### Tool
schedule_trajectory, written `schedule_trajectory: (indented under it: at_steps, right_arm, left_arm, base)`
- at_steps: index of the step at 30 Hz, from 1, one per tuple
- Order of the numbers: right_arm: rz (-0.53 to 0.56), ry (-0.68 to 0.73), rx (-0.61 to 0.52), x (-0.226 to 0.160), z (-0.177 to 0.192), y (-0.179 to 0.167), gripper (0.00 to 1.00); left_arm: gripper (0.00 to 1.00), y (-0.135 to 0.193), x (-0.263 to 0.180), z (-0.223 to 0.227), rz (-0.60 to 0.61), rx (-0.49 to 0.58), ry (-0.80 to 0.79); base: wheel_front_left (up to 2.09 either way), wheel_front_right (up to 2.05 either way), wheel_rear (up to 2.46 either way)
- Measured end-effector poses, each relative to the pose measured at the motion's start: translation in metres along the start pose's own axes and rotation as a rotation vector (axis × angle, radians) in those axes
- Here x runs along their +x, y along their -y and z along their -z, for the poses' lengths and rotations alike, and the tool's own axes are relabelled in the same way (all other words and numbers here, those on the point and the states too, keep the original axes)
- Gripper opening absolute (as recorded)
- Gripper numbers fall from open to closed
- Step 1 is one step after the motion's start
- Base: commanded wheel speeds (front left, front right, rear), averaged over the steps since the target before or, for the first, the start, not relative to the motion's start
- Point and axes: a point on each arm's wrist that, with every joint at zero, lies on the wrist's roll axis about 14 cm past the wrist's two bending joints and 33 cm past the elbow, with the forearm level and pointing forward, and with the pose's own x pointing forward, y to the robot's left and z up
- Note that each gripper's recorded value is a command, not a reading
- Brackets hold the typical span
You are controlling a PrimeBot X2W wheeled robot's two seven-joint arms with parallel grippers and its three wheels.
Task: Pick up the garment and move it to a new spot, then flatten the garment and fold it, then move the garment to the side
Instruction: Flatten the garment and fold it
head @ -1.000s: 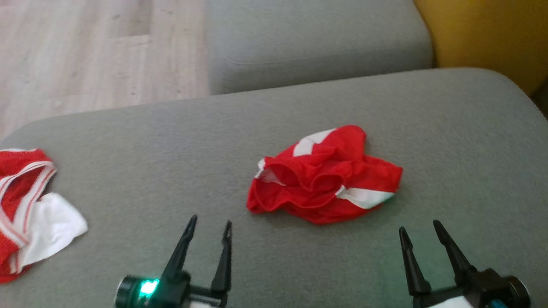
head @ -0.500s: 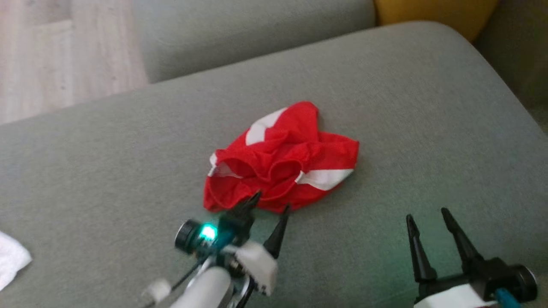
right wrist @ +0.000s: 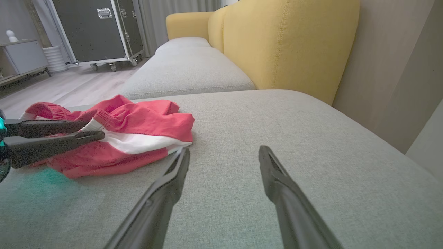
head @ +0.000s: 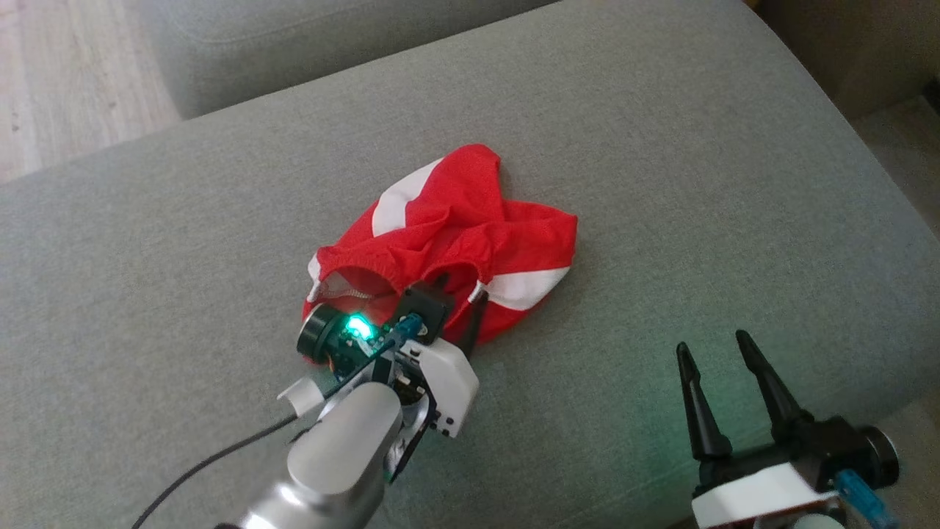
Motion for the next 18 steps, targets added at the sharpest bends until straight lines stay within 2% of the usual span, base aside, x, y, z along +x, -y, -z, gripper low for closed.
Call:
schedule_trajectory:
  at_steps: [1,2,7,11,16,18]
  right_arm:
    - [0.003,0.001,-0.001,0.001,-0.001,0.001,1.00]
    - [0.006,0.002,-0.002,0.002,-0.001,0.002,1.00]
    - [0.015,0.000,-0.002,0.000,0.000,0.005,1.00]
    - [0.021,0.009,0.010,-0.003,-0.002,0.006,1.00]
    - [0.024,0.045,0.035,-0.007,-0.009,0.007,1.00]
    - [0.019,0.058,0.043,-0.009,-0.012,0.006,1.00]
  left_arm:
    - [0.44,0.000,0.002,0.001,0.003,0.001,-0.004]
    - [0.01,0.000,0.003,0.002,0.005,-0.001,-0.009]
    - [0.00,0.002,0.005,-0.004,0.017,-0.013,0.020]
    - [0.00,0.014,0.002,-0.033,0.075,-0.029,0.107]
    - [0.00,0.026,-0.007,-0.116,0.166,0.015,0.287]
    - [0.00,0.028,-0.019,-0.163,0.201,-0.017,0.385]
  base:
    - [0.00,0.00,0.00]
    - [0.00,0.00,0.00]
    - [0.00,0.00,0.00]
    - [0.00,0.00,0.00]
    - [0.00,0.00,0.00]
    - [0.00,0.00,0.00]
